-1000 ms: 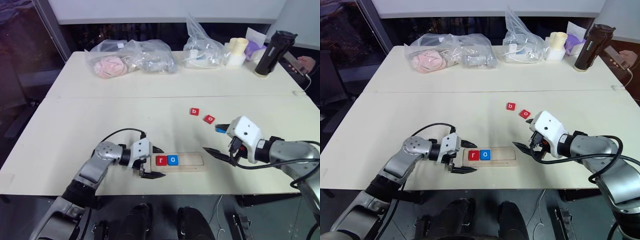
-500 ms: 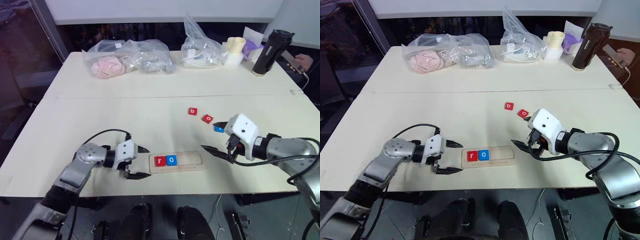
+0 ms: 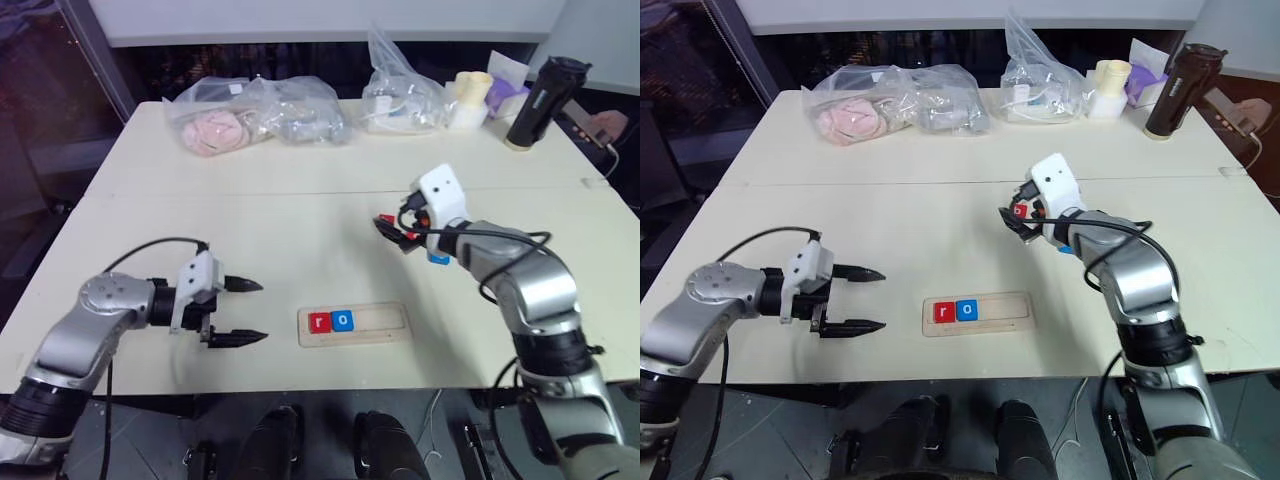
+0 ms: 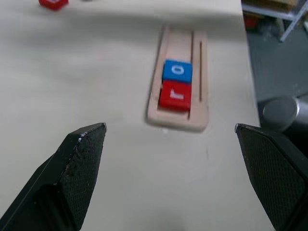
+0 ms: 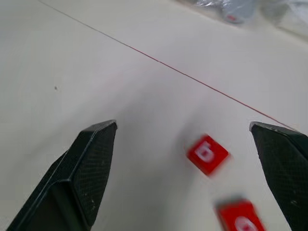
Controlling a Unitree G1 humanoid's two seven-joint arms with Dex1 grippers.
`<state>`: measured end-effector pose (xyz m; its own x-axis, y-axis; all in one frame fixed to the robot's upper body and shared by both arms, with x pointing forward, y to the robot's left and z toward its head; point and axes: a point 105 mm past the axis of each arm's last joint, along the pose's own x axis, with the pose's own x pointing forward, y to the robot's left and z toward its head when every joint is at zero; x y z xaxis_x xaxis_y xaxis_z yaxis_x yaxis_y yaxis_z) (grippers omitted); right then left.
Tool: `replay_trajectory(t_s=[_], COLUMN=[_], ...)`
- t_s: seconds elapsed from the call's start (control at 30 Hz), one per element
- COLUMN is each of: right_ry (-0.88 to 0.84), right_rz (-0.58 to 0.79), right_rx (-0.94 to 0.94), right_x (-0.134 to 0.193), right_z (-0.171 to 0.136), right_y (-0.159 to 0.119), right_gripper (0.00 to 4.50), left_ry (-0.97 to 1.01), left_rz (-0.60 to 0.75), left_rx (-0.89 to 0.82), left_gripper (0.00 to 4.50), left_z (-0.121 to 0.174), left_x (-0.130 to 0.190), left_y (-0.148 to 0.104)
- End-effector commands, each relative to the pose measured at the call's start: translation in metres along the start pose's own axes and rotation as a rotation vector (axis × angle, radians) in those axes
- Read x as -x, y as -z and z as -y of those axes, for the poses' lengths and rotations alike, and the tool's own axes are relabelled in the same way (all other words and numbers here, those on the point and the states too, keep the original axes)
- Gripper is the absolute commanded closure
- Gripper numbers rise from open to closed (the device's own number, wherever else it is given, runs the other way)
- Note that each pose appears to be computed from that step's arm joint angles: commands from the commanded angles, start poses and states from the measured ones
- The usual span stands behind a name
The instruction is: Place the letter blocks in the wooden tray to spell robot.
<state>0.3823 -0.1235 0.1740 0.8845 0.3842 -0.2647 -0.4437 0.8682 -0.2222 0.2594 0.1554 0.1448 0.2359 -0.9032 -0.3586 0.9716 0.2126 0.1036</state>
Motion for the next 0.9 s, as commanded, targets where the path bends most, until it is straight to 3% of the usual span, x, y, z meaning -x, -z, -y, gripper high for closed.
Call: replay_trajectory(t_s=[0.03, 0.27, 0.57, 0.9], right_ry=[0.099, 0.26, 0.258, 0.305], right_rz=[-0.014, -0.105, -0.172, -0.228], right_rx=[-0.04, -0.12, -0.282, -0.342], right_x=[-0.015, -0.034, -0.055, -0.064], right_z=[0.008, 0.019, 0.001, -0.007], right_y=[-0.001, 0.02, 0.034, 0.045], right_gripper=[0.0, 0.0, 0.0, 0.0], left_ry=[-0.016, -0.049, -0.064, -0.085], left_rz=[0.037, 0.074, 0.081, 0.094], left_rx=[-0.008, -0.011, 0.002, -0.005], left_gripper=[0.01, 0.01, 0.01, 0.01], left_z=[0.001, 0.001, 0.0, -0.003], left_x=[0.004, 0.001, -0.004, -0.008], left_y=[-0.015, -0.026, -0.024, -0.026])
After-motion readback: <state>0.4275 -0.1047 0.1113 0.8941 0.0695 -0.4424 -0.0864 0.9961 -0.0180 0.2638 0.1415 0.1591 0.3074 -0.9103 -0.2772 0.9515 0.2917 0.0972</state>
